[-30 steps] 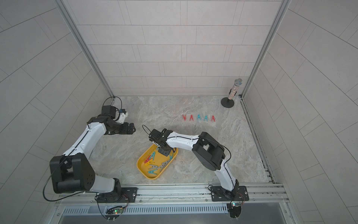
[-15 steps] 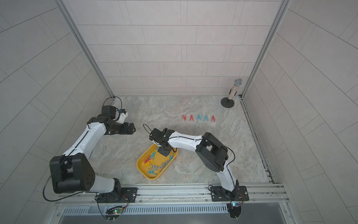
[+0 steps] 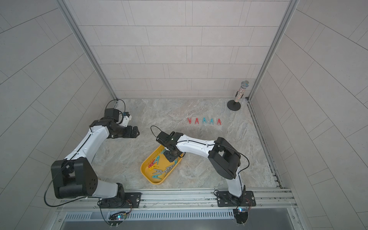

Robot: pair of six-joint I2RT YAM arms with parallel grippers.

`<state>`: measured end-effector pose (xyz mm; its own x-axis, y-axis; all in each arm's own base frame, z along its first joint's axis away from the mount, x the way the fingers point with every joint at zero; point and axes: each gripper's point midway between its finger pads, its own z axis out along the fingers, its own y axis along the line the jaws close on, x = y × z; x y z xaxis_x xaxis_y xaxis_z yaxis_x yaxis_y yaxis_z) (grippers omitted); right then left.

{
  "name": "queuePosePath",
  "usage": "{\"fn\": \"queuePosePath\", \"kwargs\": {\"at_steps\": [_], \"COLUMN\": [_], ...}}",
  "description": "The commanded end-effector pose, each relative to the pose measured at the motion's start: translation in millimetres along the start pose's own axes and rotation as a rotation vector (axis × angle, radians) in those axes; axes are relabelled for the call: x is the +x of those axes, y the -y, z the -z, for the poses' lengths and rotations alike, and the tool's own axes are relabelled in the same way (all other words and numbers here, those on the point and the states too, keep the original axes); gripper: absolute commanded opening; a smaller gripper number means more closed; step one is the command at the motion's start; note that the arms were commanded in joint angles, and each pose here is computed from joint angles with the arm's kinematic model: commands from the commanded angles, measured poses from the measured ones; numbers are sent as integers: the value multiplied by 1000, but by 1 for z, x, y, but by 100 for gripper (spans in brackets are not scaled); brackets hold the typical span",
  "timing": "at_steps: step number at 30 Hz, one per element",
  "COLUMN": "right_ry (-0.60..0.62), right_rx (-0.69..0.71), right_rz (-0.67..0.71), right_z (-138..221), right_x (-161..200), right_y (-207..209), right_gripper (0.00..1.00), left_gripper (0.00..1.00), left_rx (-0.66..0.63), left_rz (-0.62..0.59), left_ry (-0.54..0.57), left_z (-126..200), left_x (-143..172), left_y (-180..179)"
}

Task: Take the clothespins out of the storage box
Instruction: Pick up the clothespin from the storage box.

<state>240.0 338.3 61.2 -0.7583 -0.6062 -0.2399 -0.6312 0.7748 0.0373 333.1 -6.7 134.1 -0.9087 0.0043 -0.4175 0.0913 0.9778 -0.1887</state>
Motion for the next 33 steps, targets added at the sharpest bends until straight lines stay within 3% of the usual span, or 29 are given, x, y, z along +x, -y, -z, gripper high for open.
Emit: {"fn": "queuePosePath", "kwargs": {"at_steps": [1, 15, 19, 28, 33], "right_ry": [-58, -118, -132, -91, -27], "right_rx": [23, 102, 98, 60, 16], "right_rz": [-56, -42, -50, -56, -46], "right_z": [-9, -33, -37, -26, -7], "right_x": [14, 12, 14, 4, -9], "right_y": [3, 11, 10, 3, -6], "right_gripper": [43, 39, 34, 10, 6], "left_gripper": [99, 99, 99, 99, 99], "left_rx": [3, 6, 5, 5, 3], "left_rz": [3, 1, 1, 1, 1], "left_ry": [-1, 7, 10, 12, 13], "left_z": [2, 3, 5, 5, 6], "left_x": [0, -1, -1, -2, -2], "left_y": [-1, 0, 0, 1, 1]}}
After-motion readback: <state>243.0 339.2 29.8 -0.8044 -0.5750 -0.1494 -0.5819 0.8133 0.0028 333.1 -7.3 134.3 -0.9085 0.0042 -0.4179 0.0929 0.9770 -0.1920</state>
